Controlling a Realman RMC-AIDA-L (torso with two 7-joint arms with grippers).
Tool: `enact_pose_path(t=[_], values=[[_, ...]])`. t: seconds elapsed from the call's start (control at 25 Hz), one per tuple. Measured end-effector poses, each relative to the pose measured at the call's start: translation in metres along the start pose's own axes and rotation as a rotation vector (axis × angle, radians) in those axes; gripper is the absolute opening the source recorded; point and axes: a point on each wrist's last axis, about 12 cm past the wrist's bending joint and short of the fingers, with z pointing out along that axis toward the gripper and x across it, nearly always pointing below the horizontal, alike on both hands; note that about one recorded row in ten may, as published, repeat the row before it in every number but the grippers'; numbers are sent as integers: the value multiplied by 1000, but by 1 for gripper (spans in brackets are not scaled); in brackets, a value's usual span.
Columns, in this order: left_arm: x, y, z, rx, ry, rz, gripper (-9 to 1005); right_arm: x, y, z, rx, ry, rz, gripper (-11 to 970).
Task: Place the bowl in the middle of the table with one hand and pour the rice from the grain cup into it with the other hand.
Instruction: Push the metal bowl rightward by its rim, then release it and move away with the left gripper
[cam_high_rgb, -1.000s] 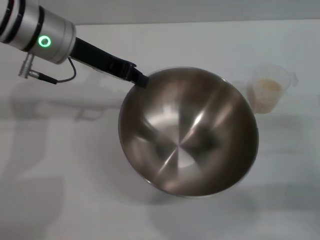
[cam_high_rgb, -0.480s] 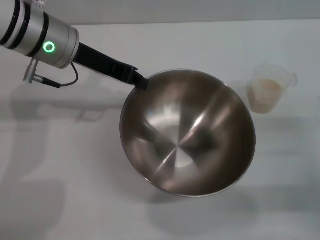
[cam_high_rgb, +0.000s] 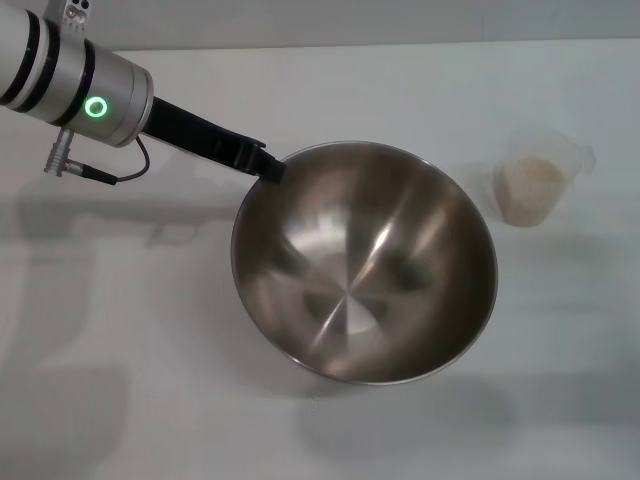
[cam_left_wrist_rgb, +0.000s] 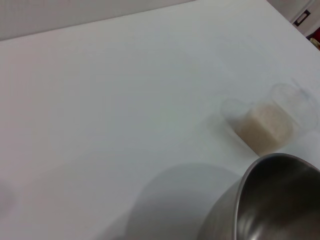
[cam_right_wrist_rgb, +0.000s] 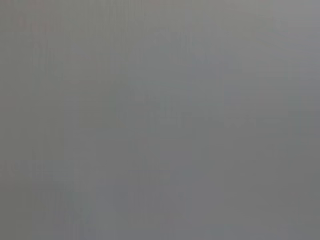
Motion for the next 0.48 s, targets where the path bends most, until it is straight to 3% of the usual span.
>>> enact_pose_path(t=[0.48], values=[[-4, 1, -3, -13, -33, 6, 191, 0, -2, -2, 5, 2, -4, 661]])
